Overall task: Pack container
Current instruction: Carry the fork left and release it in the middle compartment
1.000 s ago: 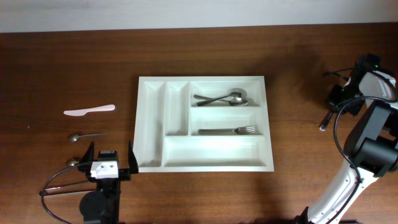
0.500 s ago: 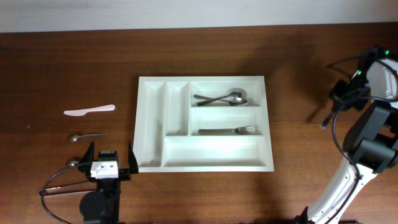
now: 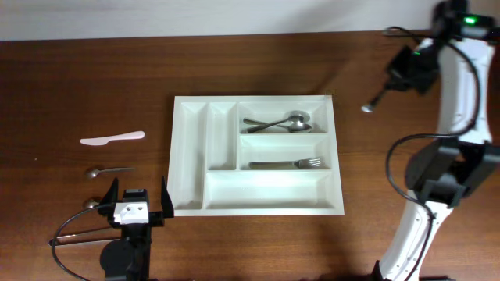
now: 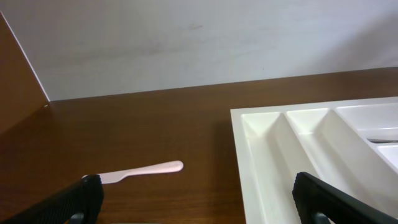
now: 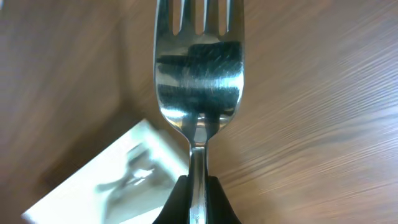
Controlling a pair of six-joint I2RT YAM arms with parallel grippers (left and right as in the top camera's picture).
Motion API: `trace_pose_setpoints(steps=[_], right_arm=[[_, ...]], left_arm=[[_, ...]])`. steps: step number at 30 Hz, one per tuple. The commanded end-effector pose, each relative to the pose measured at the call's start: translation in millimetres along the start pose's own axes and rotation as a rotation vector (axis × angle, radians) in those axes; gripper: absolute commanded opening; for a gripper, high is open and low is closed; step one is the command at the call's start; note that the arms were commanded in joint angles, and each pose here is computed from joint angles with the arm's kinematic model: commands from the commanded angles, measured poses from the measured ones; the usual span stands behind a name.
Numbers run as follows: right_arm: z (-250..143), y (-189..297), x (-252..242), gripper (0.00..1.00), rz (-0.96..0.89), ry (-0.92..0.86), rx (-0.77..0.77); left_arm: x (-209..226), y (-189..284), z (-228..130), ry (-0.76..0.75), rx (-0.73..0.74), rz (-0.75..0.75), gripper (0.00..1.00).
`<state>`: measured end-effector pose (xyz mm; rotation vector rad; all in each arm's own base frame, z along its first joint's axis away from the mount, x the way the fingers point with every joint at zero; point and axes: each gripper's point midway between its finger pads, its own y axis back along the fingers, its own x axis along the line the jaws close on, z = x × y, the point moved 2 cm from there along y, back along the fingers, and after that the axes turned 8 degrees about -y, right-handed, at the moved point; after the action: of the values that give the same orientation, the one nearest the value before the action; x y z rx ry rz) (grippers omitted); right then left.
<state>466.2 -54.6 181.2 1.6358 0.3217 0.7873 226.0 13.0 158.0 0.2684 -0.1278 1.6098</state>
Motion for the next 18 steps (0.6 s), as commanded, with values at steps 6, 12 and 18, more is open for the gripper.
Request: trace_pose_setpoints(steps=[6, 12, 18], right_arm=[[-82, -18, 65, 0.04, -0.008, -0.289, 0.092], [-117, -28, 80, 0.04, -0.075, -0.459, 0.067], [-156, -39, 81, 0.06, -0.180, -0.591, 0.024]], left_arm=[[0, 0, 0, -0.016, -0.001, 0.003, 0.99], [0, 0, 0, -0.016, -0.001, 0.002, 0.99], [0, 0, 0, -0.016, -0.001, 0.003, 0.99]])
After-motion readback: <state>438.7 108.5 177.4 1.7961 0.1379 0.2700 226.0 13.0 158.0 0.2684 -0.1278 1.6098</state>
